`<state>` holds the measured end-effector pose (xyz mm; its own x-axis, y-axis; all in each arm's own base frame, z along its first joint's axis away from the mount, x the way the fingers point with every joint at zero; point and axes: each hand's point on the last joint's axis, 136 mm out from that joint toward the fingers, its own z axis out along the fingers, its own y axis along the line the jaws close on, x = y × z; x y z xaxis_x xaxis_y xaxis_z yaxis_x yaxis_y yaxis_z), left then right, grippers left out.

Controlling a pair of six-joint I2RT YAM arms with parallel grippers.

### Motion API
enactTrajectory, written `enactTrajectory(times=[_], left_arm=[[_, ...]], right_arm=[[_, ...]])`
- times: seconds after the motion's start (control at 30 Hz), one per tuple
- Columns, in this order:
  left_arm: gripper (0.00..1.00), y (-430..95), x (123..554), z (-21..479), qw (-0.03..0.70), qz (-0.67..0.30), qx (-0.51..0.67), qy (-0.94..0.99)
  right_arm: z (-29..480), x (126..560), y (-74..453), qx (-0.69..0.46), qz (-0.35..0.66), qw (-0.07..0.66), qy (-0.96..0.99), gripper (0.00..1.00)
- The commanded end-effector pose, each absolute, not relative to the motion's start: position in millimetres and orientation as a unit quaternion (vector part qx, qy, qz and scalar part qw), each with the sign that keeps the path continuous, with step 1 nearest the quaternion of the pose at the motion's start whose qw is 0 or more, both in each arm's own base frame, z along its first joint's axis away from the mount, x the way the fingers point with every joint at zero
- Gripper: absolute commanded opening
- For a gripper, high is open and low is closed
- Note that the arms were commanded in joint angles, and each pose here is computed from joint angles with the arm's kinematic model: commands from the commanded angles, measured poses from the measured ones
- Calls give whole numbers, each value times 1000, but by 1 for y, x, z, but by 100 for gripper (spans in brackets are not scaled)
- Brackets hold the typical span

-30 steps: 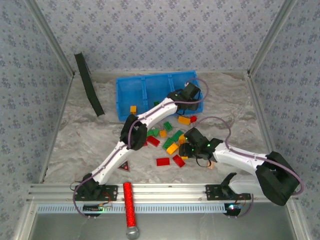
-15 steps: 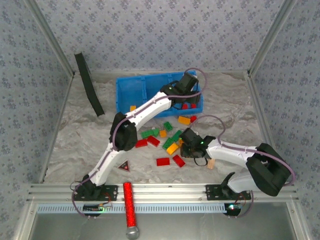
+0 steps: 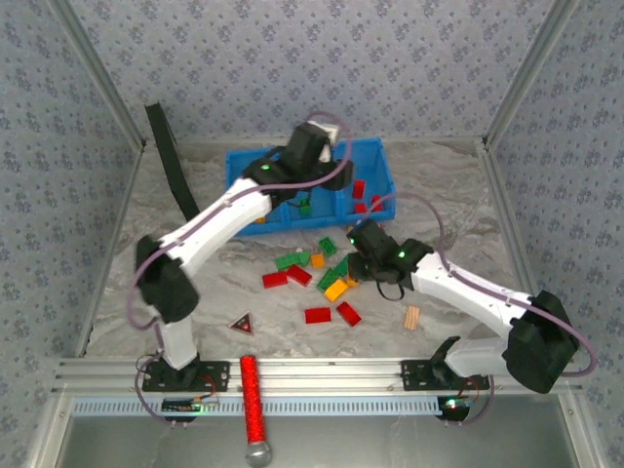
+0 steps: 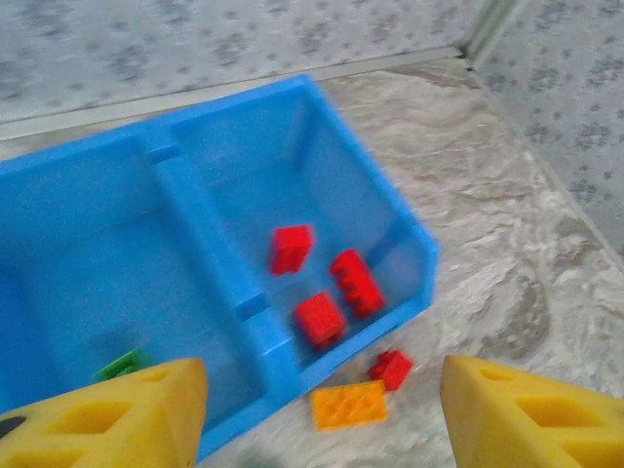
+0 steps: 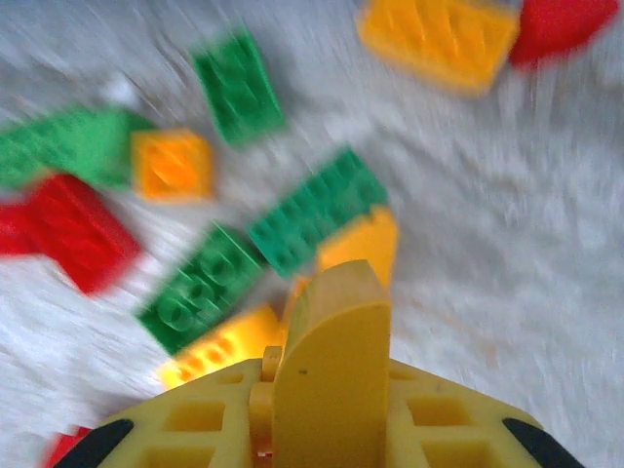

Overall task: Sort the legos into containers by color
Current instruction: Place the lego in the container.

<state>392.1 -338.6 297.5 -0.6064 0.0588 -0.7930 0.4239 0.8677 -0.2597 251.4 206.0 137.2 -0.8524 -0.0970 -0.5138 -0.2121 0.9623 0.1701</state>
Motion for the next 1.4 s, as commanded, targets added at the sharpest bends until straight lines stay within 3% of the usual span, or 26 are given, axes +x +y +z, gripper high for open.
enactTrajectory(times=[0.0,0.23,0.6,1.0,1.37], left_arm=[[66,-287,381,315,451,-214,97,861],[68,-200,326,306,454,-179,38,872],[70,-139,244,263,418,-191,-14,888],[71,-127,198,198,342,-230,-57,909],[73,-108,177,184,326,-224,-91,914]], right_arm=[[174,276,217,-145,85,297,940,21],[232,350,292,-215,111,362,900,21],[223,422,405,-293,147,379,865,22],[166,451,471,-361,135,384,839,24],[110,444,475,-347,134,318,872,27]])
